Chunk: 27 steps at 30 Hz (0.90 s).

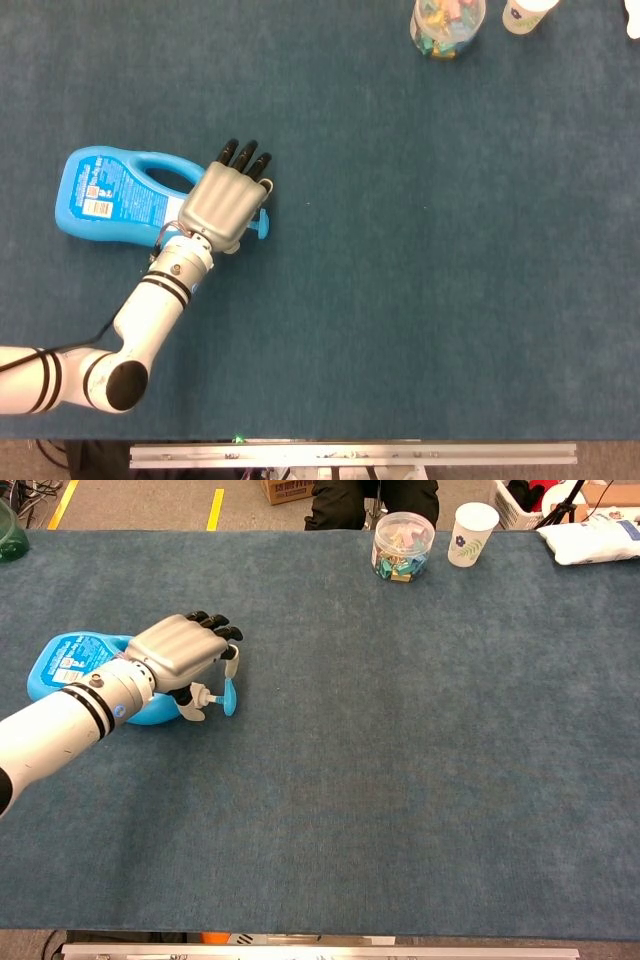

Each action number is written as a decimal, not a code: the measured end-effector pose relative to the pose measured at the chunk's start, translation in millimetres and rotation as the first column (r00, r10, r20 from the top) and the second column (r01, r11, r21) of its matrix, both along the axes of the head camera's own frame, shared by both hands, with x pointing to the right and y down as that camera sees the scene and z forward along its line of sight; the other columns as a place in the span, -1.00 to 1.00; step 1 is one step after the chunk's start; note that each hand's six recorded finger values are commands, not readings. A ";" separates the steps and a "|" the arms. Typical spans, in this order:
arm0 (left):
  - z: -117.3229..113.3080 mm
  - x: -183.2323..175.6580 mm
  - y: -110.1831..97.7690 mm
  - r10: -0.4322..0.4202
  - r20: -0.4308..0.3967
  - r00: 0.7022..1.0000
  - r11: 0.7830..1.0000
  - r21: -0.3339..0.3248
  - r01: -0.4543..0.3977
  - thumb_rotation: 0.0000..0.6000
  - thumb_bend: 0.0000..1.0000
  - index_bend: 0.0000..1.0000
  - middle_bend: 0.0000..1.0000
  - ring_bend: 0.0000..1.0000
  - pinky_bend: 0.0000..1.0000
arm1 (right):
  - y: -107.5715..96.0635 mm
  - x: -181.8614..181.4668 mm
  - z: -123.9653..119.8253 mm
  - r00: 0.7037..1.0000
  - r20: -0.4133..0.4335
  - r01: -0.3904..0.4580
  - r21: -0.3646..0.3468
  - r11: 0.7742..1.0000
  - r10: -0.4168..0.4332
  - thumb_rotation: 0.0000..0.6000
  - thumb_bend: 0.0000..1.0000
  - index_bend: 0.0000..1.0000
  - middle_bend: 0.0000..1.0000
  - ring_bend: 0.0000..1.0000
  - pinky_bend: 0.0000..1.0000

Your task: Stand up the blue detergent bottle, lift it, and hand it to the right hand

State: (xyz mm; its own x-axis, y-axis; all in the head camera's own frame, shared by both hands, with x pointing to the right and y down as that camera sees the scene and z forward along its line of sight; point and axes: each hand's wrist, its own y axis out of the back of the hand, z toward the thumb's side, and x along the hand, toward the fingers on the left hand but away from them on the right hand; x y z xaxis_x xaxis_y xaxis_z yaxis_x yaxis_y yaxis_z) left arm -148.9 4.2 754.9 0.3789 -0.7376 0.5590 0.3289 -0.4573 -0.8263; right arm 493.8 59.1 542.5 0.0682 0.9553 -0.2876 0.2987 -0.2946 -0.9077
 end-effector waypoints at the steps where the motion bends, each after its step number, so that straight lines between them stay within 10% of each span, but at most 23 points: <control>1: 1.5 -1.3 0.0 -0.002 0.004 1.000 1.000 0.000 0.002 1.00 -0.81 -0.23 -0.76 -0.98 -0.78 | -0.1 0.3 -0.2 1.000 -0.001 -0.001 0.001 1.000 0.001 1.00 -0.99 -0.56 -0.39 -0.62 -0.59; 27: 20.5 -10.7 6.9 -0.015 0.004 1.000 1.000 0.004 0.015 1.00 -0.54 -0.01 -0.65 -0.97 -0.73 | 1.3 -0.2 -5.5 1.000 0.019 -0.008 0.006 1.000 0.008 1.00 -0.99 -0.56 -0.39 -0.62 -0.59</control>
